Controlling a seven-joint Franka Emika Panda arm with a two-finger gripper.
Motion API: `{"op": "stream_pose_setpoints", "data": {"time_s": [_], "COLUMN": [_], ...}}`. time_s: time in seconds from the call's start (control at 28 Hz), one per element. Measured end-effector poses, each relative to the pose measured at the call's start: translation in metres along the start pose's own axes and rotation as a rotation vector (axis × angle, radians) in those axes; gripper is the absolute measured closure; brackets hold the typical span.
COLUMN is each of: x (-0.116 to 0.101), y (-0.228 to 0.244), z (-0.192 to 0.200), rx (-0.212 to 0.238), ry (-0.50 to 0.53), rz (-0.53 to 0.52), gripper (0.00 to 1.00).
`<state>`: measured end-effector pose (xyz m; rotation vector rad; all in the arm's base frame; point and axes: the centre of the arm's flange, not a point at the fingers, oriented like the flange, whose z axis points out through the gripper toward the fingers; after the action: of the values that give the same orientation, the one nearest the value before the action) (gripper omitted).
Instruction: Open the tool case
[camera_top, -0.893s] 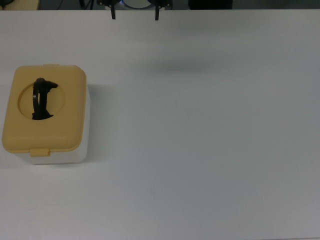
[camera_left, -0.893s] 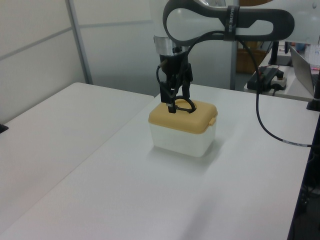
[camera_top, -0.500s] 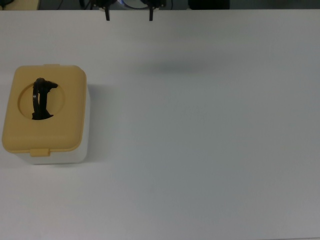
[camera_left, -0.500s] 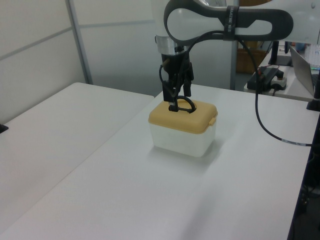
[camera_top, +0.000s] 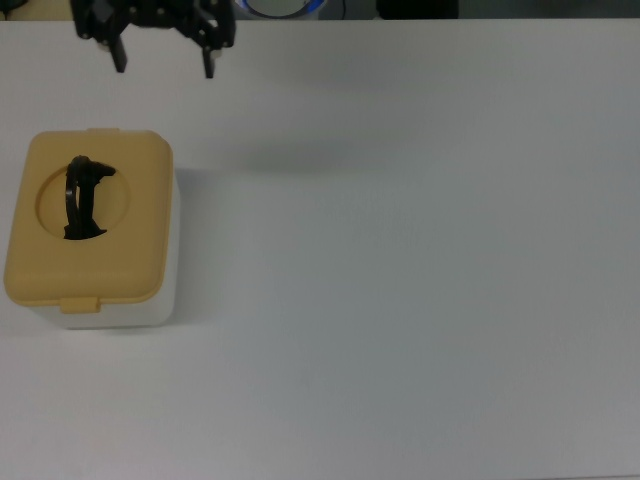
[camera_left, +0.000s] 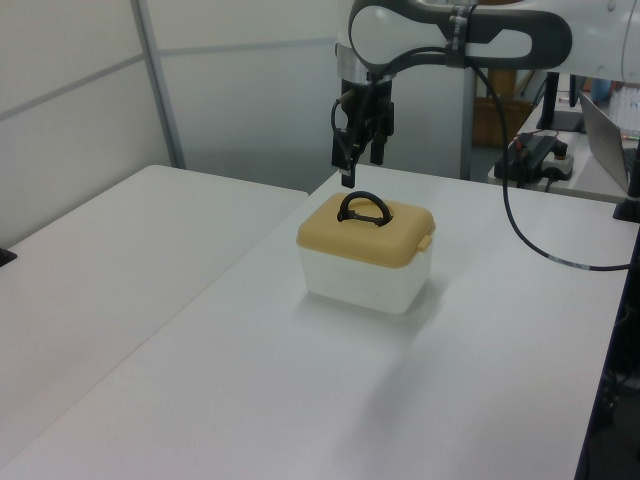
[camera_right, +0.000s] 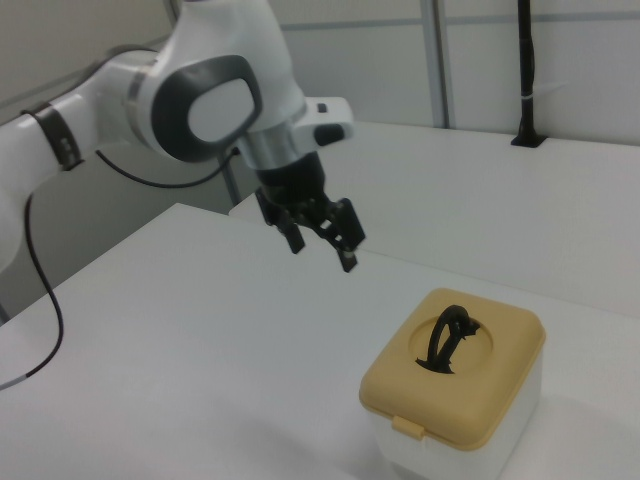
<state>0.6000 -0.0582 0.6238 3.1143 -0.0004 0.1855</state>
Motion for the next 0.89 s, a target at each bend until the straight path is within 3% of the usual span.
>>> {"op": "stream_pose_setpoints", "data": {"time_s": [0.25, 0.61, 0.89], "x": [0.014, 0.038, 0.045], "y": [0.024, 0.059, 0.090], "z": [0.035, 0.072, 0.092], "rx": [0.006, 0.026, 0.012], "ry": [-0.013, 0.072, 0.105], "rz": [-0.098, -0.055, -0.010], "gripper": [0.00, 0.00, 0.00]}}
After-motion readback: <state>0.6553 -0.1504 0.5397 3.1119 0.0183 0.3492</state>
